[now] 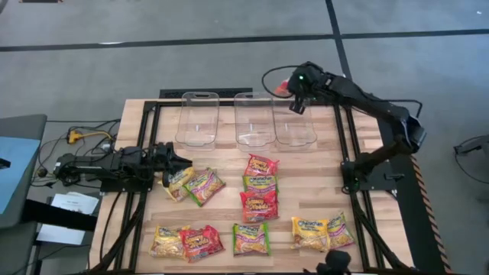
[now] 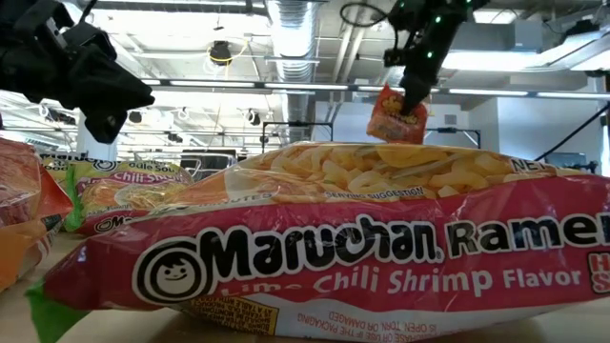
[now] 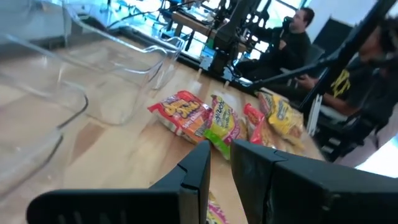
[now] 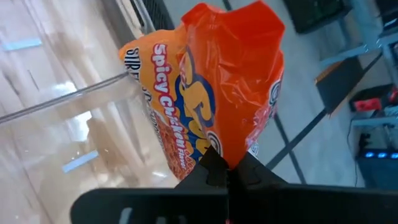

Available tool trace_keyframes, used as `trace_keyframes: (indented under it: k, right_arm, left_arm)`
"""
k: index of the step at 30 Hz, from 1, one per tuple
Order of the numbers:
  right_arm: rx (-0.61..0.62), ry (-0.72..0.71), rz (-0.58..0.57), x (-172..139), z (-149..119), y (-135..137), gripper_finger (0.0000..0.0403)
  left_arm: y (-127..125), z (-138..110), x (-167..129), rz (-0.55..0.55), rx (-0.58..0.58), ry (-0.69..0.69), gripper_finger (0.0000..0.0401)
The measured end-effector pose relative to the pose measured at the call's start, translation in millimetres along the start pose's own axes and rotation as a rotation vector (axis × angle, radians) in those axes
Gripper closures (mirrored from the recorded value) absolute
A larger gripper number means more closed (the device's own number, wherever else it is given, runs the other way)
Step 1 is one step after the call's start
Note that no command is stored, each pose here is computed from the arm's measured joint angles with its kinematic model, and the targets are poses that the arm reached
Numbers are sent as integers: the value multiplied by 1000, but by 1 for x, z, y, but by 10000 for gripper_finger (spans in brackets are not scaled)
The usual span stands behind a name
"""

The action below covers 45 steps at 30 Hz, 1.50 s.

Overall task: Sort Maruchan noodles
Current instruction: Put the red noodle pack into the right transparent bin

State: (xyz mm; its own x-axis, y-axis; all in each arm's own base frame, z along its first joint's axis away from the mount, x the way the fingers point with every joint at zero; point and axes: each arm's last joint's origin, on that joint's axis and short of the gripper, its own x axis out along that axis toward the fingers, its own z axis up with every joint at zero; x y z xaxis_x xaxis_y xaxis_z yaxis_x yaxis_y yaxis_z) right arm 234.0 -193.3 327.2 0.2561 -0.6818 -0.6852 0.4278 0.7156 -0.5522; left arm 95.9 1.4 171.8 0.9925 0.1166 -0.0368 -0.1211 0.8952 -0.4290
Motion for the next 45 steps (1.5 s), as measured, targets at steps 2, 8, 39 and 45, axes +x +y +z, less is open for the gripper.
trace_keyframes:
  k: [2, 8, 39, 45]
  right_arm:
    - [-19, 38, 19, 9, -1, 5, 397]
    - [-72, 129, 73, 36, 0, 23, 397]
    - [-240, 331, 155, 109, -9, 59, 349]
    - [-207, 333, 149, 109, -9, 59, 305]
  left_arm:
    - [0, 0, 0, 17, -37, -10, 350]
    - [2, 2, 0, 84, -182, -59, 350]
    - [3, 2, 0, 107, -178, -75, 350]
    - [3, 2, 0, 107, -187, -75, 350]
